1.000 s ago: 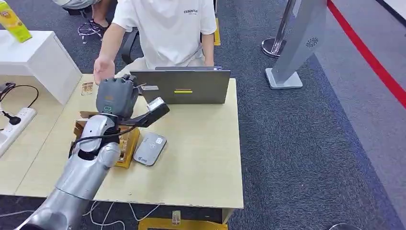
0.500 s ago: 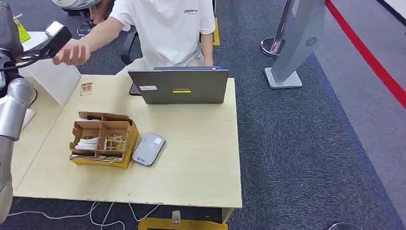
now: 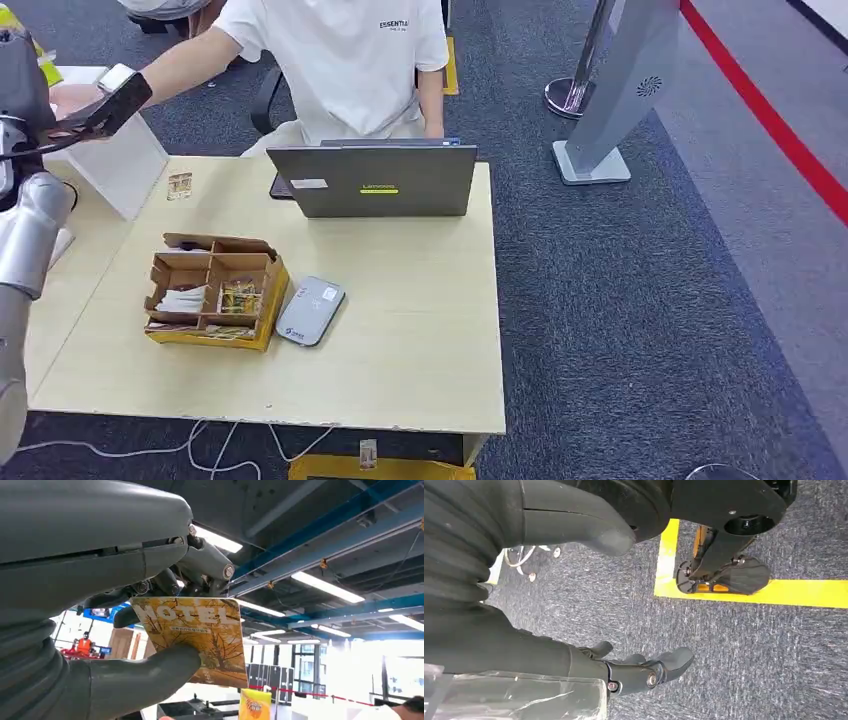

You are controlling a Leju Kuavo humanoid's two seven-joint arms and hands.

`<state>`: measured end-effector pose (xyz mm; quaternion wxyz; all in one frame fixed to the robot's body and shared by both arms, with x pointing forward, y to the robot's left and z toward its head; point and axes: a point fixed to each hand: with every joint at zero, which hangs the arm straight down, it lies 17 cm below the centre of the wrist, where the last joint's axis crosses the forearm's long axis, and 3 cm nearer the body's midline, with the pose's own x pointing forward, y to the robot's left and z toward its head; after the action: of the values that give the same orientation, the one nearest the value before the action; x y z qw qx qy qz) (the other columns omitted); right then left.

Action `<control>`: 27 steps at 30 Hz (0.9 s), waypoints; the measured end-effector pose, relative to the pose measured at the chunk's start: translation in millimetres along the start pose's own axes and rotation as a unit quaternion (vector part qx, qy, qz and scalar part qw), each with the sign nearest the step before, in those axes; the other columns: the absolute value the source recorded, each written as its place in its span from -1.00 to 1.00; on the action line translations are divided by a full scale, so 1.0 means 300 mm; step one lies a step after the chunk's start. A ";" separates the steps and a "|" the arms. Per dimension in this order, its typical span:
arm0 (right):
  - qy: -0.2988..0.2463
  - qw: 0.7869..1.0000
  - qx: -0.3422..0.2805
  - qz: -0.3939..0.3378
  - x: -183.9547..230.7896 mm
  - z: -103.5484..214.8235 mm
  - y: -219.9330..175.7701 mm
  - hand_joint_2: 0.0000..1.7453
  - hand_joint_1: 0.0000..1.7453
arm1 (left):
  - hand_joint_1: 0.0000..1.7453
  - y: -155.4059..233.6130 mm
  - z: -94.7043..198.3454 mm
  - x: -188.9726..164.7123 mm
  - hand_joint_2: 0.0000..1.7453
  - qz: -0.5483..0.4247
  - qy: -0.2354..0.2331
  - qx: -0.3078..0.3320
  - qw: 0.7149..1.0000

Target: Pass the card to the sensor for recognition and then transmit it.

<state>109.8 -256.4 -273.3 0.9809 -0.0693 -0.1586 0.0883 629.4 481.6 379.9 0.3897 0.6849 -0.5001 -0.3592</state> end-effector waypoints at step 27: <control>0.001 1.000 0.000 0.004 -0.001 0.000 -0.001 1.00 -1.00 | -1.00 -0.045 0.037 -0.021 1.00 0.018 0.006 0.000 1.000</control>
<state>109.5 -256.6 -273.4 0.9806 -0.0706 -0.1577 0.0926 623.5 488.3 363.6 0.3992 0.6779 -0.5101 -0.3476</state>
